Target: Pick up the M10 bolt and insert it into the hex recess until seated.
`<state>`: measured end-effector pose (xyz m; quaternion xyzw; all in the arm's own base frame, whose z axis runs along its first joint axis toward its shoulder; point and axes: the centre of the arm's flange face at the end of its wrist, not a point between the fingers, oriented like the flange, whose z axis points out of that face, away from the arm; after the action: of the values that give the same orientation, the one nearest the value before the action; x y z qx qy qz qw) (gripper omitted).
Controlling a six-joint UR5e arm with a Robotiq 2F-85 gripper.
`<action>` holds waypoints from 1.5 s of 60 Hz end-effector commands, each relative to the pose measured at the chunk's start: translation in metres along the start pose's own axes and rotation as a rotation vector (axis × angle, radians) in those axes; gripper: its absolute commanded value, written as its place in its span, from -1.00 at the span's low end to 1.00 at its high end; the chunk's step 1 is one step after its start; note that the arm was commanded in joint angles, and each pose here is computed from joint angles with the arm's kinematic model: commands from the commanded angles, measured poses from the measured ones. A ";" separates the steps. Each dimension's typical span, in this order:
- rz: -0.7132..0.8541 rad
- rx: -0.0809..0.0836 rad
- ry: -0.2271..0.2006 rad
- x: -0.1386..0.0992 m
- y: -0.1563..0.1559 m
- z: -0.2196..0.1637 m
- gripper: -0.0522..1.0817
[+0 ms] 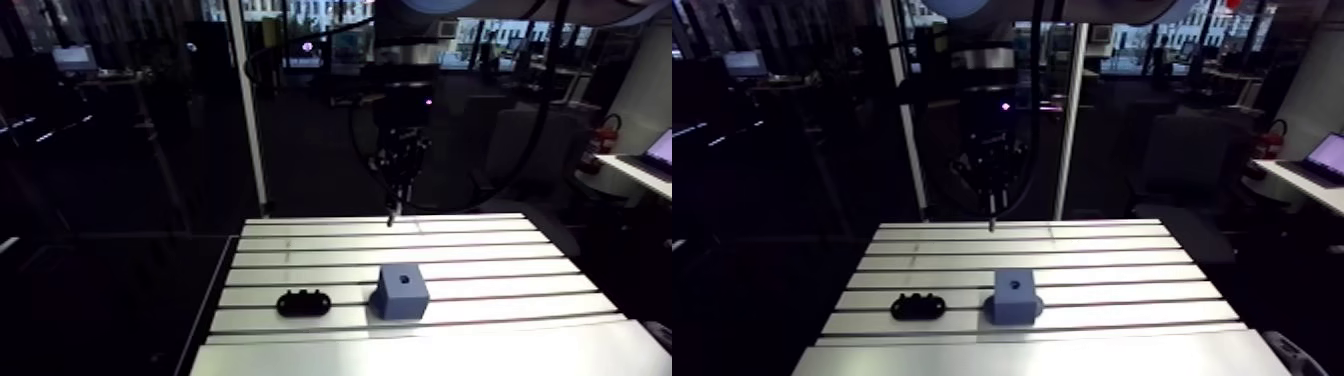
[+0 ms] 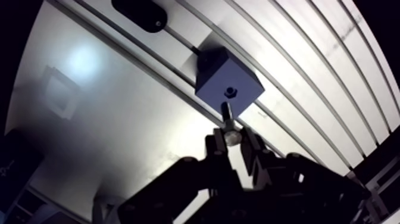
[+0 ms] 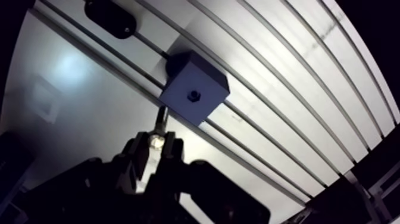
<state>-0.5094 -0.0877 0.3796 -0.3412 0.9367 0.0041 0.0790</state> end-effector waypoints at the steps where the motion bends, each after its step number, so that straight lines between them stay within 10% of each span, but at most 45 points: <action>1: 0.025 0.027 -0.053 -0.017 0.015 0.015 0.99; 46: 0.032 0.080 -0.151 -0.005 0.028 0.065 0.99; 90: 0.069 0.034 -0.126 0.010 0.034 0.077 0.99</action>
<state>-0.5228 -0.0631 0.3070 -0.3073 0.9399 0.0093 0.1484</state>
